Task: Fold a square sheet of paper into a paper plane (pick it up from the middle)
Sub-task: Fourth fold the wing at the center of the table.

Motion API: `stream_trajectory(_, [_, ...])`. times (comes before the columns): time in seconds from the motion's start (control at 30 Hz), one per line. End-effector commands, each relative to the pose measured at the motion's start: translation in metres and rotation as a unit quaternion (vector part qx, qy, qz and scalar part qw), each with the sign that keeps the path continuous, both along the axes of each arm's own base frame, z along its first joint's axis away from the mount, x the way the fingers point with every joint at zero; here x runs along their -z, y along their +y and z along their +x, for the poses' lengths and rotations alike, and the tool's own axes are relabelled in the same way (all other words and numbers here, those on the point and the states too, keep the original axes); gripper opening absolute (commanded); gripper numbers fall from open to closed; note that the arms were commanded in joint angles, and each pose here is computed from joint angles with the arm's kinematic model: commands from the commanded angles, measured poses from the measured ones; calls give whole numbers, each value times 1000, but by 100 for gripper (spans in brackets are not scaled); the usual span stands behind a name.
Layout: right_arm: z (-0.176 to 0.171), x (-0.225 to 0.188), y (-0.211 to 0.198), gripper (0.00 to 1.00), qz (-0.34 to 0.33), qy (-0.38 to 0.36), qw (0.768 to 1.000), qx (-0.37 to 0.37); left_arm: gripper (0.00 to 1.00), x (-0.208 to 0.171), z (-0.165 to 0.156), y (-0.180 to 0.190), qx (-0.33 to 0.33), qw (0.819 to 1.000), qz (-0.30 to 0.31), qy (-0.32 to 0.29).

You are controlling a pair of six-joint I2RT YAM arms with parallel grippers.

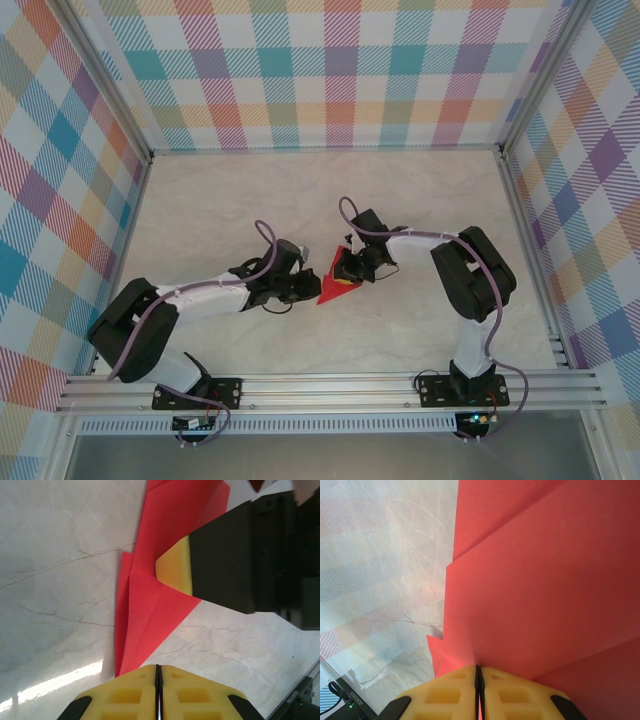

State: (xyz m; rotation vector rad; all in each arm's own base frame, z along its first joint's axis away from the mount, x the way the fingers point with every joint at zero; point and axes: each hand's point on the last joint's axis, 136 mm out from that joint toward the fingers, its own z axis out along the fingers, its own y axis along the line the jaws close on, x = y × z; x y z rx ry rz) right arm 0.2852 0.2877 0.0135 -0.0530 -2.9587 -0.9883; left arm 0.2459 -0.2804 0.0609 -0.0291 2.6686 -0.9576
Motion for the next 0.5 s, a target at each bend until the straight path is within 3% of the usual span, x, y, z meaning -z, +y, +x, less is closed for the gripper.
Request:
stream_trajectory(0.0, [-10,42,-25,11,-76,34,996,21,10,2,1,-18,15,1000,-19,10])
stream_trajectory(0.47, [-10,43,-25,11,-77,36,996,21,10,24,-3,-27,28,998,-11,47])
